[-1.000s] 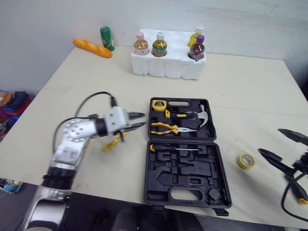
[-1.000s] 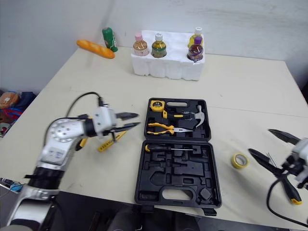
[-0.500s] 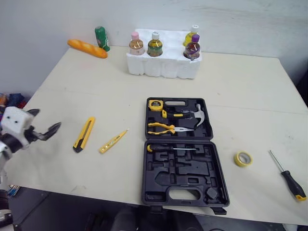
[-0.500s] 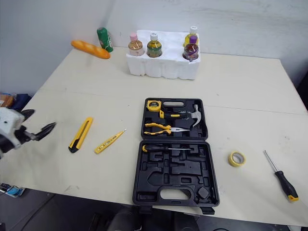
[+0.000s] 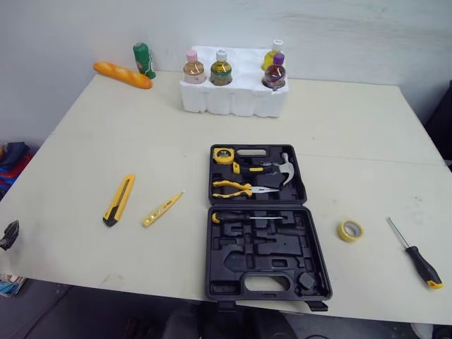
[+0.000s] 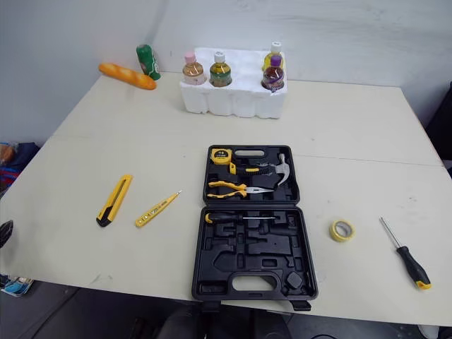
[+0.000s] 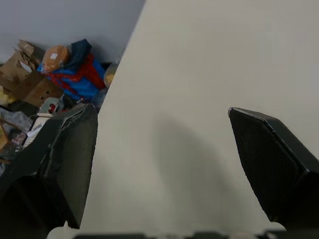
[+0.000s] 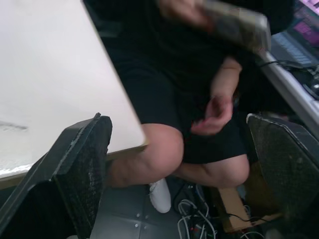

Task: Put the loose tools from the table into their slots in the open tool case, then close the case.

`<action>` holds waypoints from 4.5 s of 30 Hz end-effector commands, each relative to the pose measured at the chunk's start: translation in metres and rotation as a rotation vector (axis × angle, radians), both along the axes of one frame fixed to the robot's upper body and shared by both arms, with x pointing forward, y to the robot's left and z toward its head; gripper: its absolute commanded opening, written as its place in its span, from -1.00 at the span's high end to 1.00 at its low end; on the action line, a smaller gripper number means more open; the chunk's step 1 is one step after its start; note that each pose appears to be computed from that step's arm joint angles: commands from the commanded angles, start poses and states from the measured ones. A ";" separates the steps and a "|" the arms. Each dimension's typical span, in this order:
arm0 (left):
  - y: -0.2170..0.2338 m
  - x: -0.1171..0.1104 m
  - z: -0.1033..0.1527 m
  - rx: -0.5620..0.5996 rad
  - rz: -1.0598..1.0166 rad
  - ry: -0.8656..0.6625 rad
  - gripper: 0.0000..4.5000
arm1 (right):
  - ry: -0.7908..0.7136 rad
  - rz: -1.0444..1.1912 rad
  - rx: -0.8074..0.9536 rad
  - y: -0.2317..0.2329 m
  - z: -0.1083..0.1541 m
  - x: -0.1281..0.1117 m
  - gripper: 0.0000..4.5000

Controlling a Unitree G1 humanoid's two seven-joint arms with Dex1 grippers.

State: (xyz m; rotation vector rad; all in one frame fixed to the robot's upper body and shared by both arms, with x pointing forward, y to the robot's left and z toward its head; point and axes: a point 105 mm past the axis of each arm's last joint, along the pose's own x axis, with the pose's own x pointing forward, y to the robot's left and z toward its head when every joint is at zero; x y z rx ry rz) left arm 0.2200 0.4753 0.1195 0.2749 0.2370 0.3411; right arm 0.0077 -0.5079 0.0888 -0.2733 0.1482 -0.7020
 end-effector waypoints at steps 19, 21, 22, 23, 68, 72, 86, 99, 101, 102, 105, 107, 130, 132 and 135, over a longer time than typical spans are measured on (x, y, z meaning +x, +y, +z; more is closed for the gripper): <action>-0.334 0.066 0.090 -0.102 -1.396 -0.166 -0.96 | 0.211 0.806 0.286 0.102 0.051 0.084 -1.00; -0.357 0.058 0.094 -0.132 -1.504 -0.143 -0.96 | 0.234 0.851 0.326 0.114 0.052 0.094 -1.00; -0.367 0.052 0.094 -0.172 -1.551 -0.125 -0.96 | 0.234 0.853 0.339 0.116 0.052 0.099 -1.00; -0.372 0.049 0.094 -0.198 -1.578 -0.112 -0.96 | 0.232 0.851 0.346 0.117 0.053 0.103 -1.00; -0.398 -0.007 0.111 -0.373 -1.938 0.008 -1.00 | 0.322 0.866 0.258 0.125 0.017 0.171 0.55; -0.387 0.001 0.100 -0.259 -1.896 0.056 -1.00 | 0.287 1.001 0.105 0.142 0.047 0.193 0.55; -0.362 0.010 0.078 -0.111 -1.812 0.107 -1.00 | 0.704 1.765 -0.197 0.300 0.084 0.234 0.55; -0.335 0.009 0.056 -0.078 -1.667 0.160 -1.00 | 0.801 1.900 -0.370 0.355 0.073 0.250 0.55; -0.334 0.009 0.055 -0.078 -1.660 0.158 -1.00 | 0.813 1.908 -0.376 0.357 0.071 0.251 0.55; -0.334 0.008 0.054 -0.081 -1.652 0.158 -1.00 | 0.833 1.906 -0.390 0.357 0.068 0.251 0.55; -0.335 0.005 0.052 -0.089 -1.635 0.156 -1.00 | 0.856 1.883 -0.410 0.354 0.064 0.254 0.55; -0.335 0.005 0.051 -0.089 -1.633 0.159 -1.00 | 0.880 1.867 -0.421 0.349 0.060 0.255 0.55; -0.336 0.008 0.049 -0.067 -1.622 0.150 -1.00 | 0.902 1.827 -0.420 0.343 0.043 0.264 0.55; -0.336 0.009 0.049 -0.066 -1.622 0.149 -1.00 | 0.898 1.836 -0.414 0.344 0.043 0.263 0.55; -0.336 0.010 0.049 -0.065 -1.623 0.149 -1.00 | 0.893 1.838 -0.415 0.344 0.041 0.263 0.55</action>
